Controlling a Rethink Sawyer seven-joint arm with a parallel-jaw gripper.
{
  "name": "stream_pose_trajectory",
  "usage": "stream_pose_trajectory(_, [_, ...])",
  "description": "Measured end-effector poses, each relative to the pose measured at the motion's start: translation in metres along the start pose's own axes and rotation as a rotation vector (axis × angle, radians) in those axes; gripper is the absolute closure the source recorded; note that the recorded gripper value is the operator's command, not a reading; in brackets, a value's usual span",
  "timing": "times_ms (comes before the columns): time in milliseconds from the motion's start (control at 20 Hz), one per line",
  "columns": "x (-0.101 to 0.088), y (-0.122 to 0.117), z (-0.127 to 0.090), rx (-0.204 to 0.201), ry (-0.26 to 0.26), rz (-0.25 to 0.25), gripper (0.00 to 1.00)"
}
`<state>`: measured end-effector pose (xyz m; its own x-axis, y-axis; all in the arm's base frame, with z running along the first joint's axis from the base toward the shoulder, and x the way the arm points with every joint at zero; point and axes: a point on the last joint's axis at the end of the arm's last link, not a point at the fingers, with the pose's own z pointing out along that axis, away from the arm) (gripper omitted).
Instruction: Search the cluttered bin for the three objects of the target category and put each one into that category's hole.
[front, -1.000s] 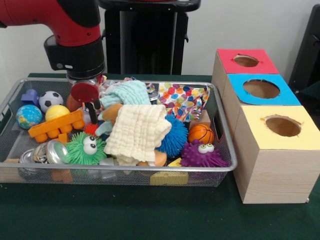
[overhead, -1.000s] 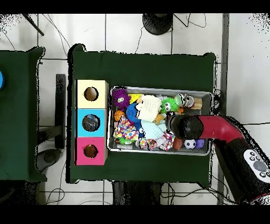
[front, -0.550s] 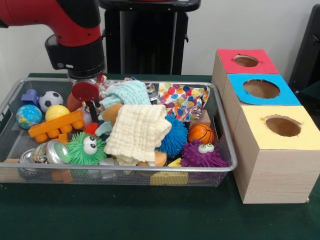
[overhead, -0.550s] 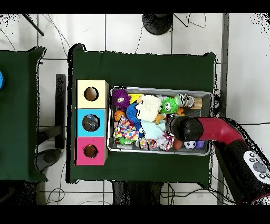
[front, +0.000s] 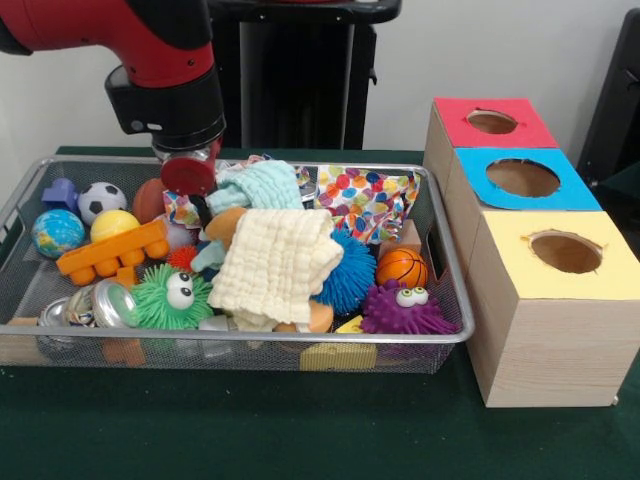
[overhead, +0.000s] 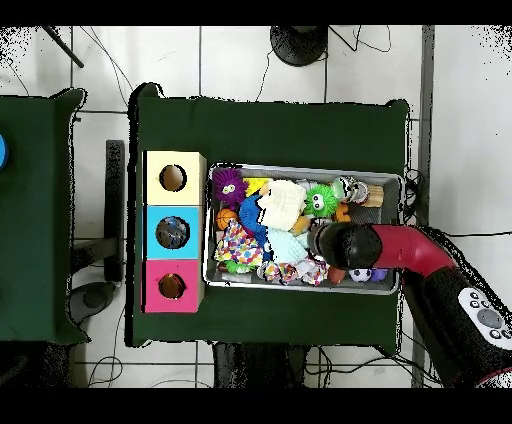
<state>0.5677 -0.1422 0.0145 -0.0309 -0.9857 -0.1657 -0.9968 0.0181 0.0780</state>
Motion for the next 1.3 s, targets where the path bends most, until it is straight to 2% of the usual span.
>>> stream_pose_trajectory(450, [-0.015, -0.007, -0.009, 0.005, -0.032, 0.017, 0.0])
stream_pose_trajectory(900, [-0.022, -0.021, -0.031, 0.032, -0.03, 0.034, 0.0])
stream_pose_trajectory(1300, [-0.02, -0.036, -0.047, 0.065, -0.02, 0.048, 0.0])
